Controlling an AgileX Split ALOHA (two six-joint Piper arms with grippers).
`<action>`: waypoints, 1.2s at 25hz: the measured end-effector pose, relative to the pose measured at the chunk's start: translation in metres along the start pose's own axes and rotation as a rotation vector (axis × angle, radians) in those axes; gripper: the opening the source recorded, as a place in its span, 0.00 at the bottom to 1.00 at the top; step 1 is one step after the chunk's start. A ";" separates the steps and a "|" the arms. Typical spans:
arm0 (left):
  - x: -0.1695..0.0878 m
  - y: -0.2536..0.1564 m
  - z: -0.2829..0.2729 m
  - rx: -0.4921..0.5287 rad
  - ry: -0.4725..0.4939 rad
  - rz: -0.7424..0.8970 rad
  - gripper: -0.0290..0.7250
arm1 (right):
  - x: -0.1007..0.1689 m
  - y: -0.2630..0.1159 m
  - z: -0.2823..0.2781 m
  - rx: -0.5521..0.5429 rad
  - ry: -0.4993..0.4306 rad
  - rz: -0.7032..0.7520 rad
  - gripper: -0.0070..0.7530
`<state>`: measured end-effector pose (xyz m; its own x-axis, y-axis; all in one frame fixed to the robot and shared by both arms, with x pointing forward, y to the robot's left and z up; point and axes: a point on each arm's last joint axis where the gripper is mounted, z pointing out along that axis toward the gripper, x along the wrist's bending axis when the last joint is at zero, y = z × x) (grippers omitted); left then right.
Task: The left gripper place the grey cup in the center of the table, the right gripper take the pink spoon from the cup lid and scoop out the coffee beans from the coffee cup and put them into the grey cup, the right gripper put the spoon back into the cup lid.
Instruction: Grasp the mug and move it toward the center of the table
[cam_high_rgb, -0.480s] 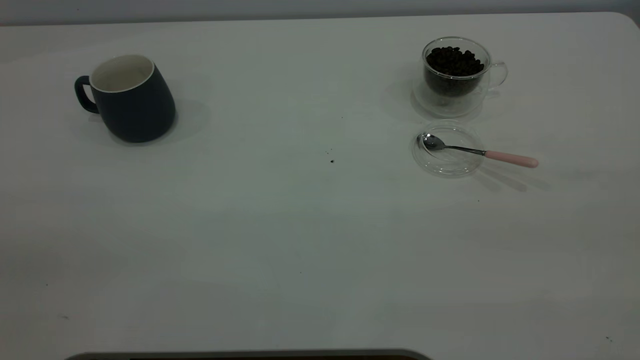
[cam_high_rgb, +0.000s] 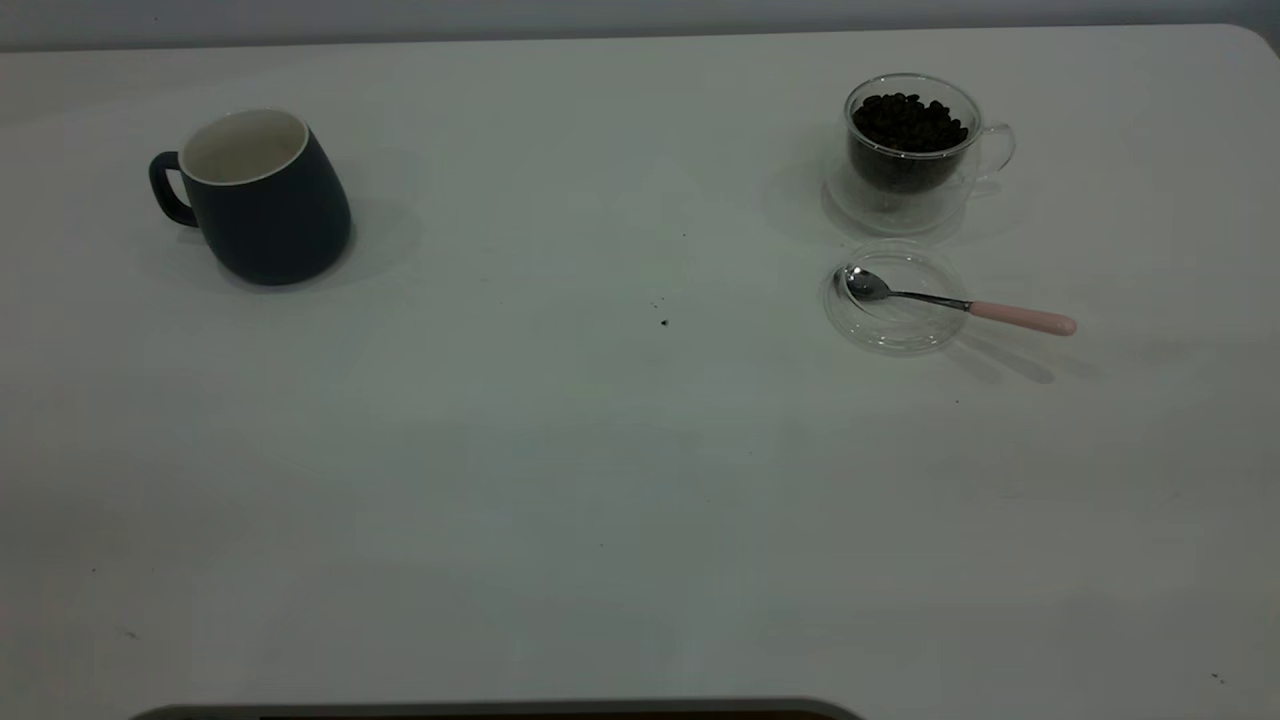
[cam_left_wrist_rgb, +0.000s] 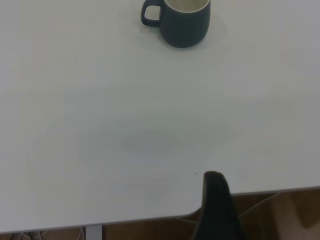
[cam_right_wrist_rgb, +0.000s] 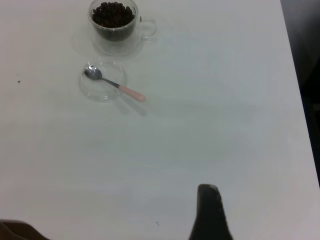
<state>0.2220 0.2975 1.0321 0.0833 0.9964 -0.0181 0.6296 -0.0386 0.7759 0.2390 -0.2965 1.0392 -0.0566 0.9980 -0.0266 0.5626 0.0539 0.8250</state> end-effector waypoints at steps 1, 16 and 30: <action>0.000 0.000 0.000 0.000 0.000 0.000 0.79 | 0.000 0.000 0.000 0.000 0.000 0.000 0.77; 0.000 0.000 0.000 0.000 0.000 0.000 0.79 | 0.000 0.000 0.000 0.001 0.000 0.001 0.77; 0.012 0.011 0.006 0.055 0.129 0.048 0.79 | 0.000 0.000 0.000 0.001 0.000 0.000 0.77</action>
<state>0.2346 0.3090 1.0366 0.0167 0.9946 0.1020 0.6693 -0.0869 0.7379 0.2390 -0.2965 1.0391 -0.0567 0.9980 -0.0266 0.5633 0.0540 0.8245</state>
